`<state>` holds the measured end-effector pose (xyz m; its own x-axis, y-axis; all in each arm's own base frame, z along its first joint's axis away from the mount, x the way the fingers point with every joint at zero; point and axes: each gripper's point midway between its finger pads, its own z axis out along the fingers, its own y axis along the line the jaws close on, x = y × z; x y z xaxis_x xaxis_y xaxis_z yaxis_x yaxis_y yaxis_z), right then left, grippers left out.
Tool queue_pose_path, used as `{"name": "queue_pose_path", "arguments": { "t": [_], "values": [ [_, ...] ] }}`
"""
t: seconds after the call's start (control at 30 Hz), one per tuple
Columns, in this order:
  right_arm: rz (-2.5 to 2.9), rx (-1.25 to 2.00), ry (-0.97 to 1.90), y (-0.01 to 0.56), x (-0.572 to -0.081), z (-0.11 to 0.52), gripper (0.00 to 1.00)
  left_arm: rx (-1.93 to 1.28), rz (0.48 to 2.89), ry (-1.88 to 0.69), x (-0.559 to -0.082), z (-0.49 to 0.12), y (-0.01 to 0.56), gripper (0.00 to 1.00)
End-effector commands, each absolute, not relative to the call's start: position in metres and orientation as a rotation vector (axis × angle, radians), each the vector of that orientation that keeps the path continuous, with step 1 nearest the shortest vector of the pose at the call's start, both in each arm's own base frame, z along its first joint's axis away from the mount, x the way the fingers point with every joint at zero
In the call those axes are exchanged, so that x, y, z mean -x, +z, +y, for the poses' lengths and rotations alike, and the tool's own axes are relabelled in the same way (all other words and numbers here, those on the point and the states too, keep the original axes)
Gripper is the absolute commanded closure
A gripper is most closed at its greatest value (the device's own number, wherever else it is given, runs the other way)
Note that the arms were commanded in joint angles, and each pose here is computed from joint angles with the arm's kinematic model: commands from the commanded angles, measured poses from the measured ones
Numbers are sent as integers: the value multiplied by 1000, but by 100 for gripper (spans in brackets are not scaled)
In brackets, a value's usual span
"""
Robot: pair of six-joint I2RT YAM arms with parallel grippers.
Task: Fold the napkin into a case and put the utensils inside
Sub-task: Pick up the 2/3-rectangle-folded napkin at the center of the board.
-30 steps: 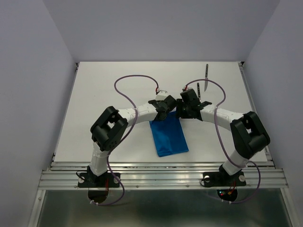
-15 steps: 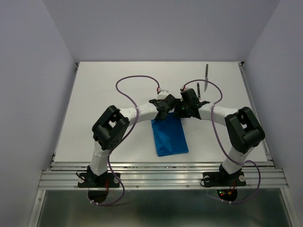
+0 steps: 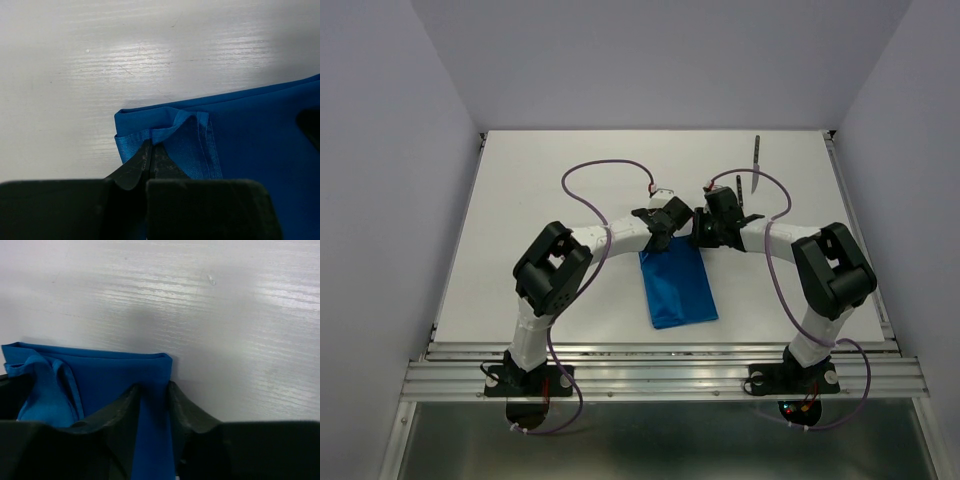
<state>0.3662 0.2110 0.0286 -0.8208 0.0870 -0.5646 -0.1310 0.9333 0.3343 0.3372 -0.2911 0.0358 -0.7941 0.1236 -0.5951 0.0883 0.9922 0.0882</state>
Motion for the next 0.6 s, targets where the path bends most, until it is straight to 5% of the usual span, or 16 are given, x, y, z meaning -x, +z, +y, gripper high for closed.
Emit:
{"name": "queue_pose_path", "arguments": {
  "t": [0.0,0.33,0.57],
  "values": [
    [2435,0,487,36,-376,210,60,-119,2466,56,-340,-288,48,100],
    [2504,20,344,7,-365,188,57,-116,2472,61,-339,-286,45,100],
    [2550,58,436,-10,-354,200,71,-115,2486,54,-337,-288,39,100]
  ]
}}
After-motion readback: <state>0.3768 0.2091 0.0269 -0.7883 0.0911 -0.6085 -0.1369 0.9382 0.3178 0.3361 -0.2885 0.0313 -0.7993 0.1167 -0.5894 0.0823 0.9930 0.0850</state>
